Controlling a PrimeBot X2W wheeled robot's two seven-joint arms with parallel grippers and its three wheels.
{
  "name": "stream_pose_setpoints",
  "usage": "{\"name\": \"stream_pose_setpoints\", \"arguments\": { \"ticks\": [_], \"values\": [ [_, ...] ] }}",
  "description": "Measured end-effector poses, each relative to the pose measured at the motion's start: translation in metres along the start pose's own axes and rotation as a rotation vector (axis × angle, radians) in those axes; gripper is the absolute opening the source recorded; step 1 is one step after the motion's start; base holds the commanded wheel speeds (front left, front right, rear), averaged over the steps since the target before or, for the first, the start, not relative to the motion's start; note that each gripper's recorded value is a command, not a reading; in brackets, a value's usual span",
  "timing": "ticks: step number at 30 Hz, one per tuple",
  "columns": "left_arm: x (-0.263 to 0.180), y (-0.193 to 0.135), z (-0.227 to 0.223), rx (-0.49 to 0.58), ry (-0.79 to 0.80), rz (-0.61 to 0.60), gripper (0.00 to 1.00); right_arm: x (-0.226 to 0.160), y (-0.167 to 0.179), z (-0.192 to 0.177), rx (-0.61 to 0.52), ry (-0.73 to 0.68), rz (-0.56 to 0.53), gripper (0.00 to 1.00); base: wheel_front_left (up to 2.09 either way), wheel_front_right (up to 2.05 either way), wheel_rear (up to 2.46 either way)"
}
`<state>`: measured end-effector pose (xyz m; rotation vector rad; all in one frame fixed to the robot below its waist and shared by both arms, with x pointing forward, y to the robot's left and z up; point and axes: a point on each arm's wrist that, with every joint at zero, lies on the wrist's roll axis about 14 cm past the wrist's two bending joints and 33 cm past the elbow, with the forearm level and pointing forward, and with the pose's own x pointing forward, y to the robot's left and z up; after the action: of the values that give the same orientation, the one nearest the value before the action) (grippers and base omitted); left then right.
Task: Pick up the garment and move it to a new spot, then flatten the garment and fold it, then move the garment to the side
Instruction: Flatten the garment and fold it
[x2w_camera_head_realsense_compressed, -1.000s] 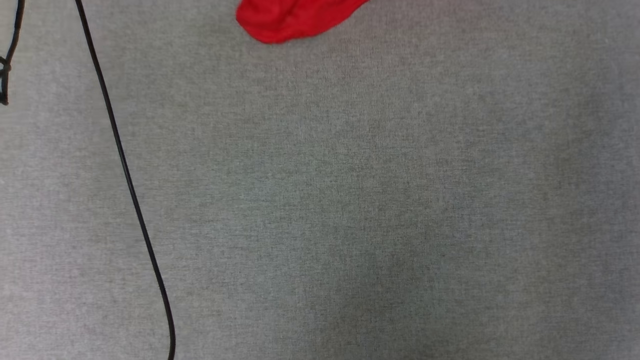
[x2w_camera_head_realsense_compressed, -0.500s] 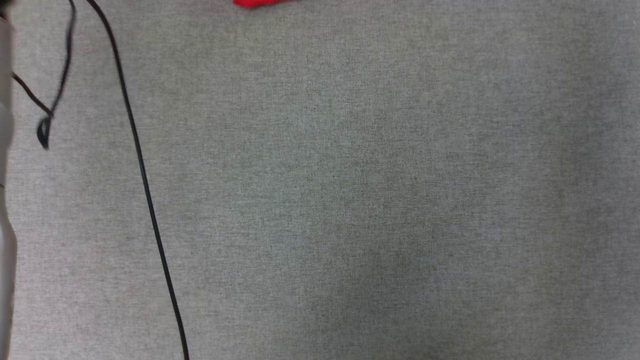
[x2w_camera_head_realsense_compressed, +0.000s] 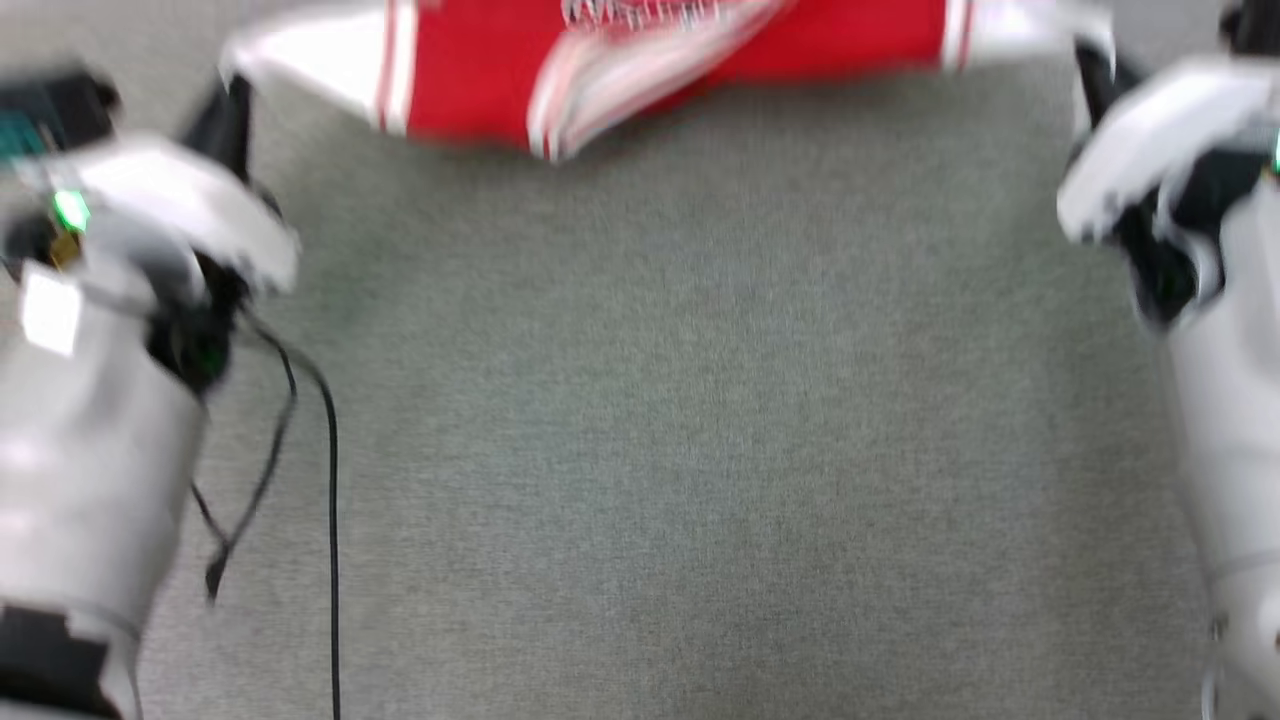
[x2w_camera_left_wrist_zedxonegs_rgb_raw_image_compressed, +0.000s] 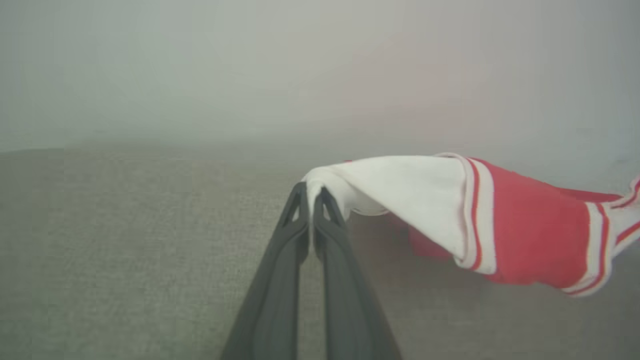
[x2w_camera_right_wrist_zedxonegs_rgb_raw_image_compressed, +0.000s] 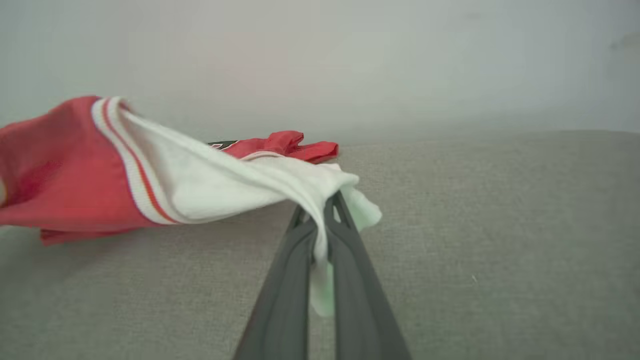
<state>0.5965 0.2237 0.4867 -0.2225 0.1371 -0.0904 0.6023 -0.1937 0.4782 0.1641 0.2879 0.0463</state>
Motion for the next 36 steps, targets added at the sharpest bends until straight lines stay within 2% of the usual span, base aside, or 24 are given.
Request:
{"name": "stream_pose_setpoints", "arguments": {
  "ticks": [17,23,31,36],
  "values": [
    [-0.151,0.013,-0.050,-0.078,0.060,0.070,0.00,-0.138,-0.034,-0.075,0.154,0.073,-0.068,0.00,0.00,0.00,0.00],
    [-0.201,0.015,-0.069,-0.092,0.079,0.107,0.00,-0.186,-0.033,-0.097,0.189,0.097,-0.079,0.00,0.00,0.00,0.00],
    [-0.257,0.012,-0.084,-0.100,0.104,0.150,0.00,-0.240,-0.038,-0.116,0.203,0.129,-0.114,0.00,0.00,0.00,0.00],
    [-0.280,0.007,-0.091,-0.123,0.134,0.165,0.00,-0.265,-0.046,-0.130,0.168,0.194,-0.147,0.00,0.00,0.00,0.00]
  ]
}}
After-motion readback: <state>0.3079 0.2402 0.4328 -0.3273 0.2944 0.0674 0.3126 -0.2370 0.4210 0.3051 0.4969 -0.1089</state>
